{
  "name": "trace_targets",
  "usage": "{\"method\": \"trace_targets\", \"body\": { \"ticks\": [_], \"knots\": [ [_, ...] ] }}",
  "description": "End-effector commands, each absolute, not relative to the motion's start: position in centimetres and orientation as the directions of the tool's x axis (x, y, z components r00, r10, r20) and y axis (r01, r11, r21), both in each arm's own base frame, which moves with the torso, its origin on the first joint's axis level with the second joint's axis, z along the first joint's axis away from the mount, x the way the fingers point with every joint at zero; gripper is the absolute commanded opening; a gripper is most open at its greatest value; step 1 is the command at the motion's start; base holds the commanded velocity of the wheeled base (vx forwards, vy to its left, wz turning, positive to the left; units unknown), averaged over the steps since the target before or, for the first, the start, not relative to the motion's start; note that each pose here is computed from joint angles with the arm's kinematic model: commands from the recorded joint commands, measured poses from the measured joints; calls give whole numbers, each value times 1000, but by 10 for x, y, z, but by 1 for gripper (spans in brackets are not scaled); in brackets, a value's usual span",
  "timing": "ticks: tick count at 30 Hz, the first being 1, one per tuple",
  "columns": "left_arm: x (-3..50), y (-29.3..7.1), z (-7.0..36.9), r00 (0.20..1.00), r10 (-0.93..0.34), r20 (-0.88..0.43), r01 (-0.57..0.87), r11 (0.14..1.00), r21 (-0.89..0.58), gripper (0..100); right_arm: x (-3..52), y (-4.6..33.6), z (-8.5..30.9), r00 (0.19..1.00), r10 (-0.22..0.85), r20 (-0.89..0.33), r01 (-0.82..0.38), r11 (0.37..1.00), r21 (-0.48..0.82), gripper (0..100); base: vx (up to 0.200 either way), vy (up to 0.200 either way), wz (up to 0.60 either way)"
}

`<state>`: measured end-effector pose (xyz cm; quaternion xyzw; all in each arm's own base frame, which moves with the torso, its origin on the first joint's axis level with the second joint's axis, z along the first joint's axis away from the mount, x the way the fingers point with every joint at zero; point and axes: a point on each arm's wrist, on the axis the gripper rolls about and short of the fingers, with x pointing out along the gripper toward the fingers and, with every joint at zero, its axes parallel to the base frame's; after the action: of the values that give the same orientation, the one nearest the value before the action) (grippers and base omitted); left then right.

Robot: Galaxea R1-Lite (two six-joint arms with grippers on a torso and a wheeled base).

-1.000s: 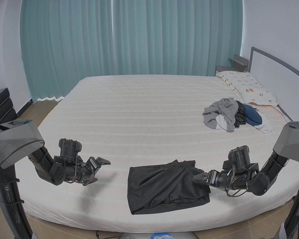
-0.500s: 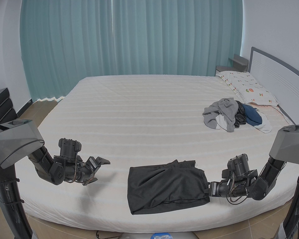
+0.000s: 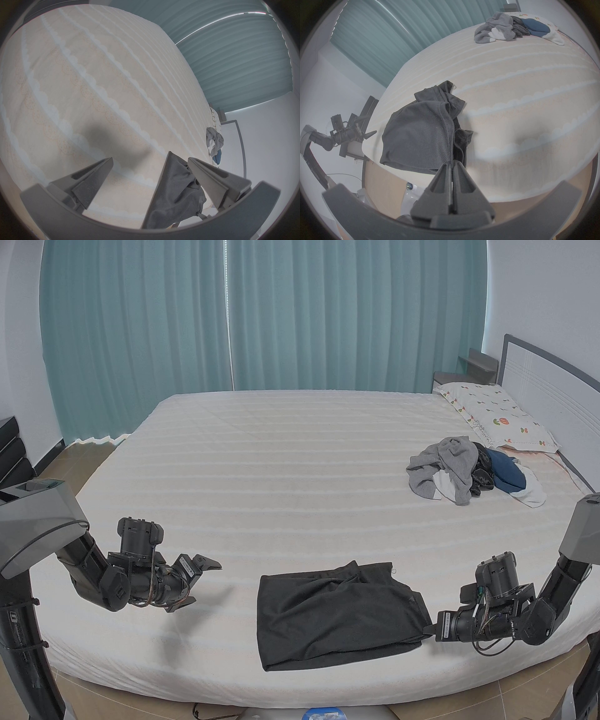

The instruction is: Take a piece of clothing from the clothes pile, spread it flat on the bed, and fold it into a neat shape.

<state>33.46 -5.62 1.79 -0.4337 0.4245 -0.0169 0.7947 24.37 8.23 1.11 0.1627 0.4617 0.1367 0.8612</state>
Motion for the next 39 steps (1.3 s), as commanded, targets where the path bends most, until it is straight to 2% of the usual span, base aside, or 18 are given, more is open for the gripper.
{"method": "trace_targets", "body": {
  "ticks": [1,11,12,15,20,25,32,39],
  "knots": [
    [335,-56,18,639,-396,-659,-341,623,-704,100,239,76,9,527,372,-764,-81,917,391,0,0,0,0],
    [335,-56,17,638,-396,-660,-343,622,-704,100,229,73,0,472,382,-794,-110,919,377,0,0,0,0],
    [335,-56,17,638,-396,-660,-343,622,-704,100,229,72,-1,471,380,-796,-110,921,375,100,0,0,0],
    [335,-56,17,639,-394,-661,-342,624,-703,100,231,73,-2,474,380,-795,-110,921,374,100,0,0,0],
    [334,-56,17,638,-394,-662,-342,625,-702,100,253,79,22,579,419,-700,-140,896,421,100,0,0,0],
    [334,-56,17,637,-394,-663,-343,625,-701,100,286,90,38,648,441,-620,-158,875,458,100,0,0,0],
    [334,-56,17,637,-394,-663,-343,625,-701,100,327,110,21,660,449,-603,-103,848,519,100,0,0,0],
    [334,-56,17,637,-394,-663,-343,625,-701,100,350,122,8,680,431,-593,-94,854,512,100,0,0,0]
  ]
}}
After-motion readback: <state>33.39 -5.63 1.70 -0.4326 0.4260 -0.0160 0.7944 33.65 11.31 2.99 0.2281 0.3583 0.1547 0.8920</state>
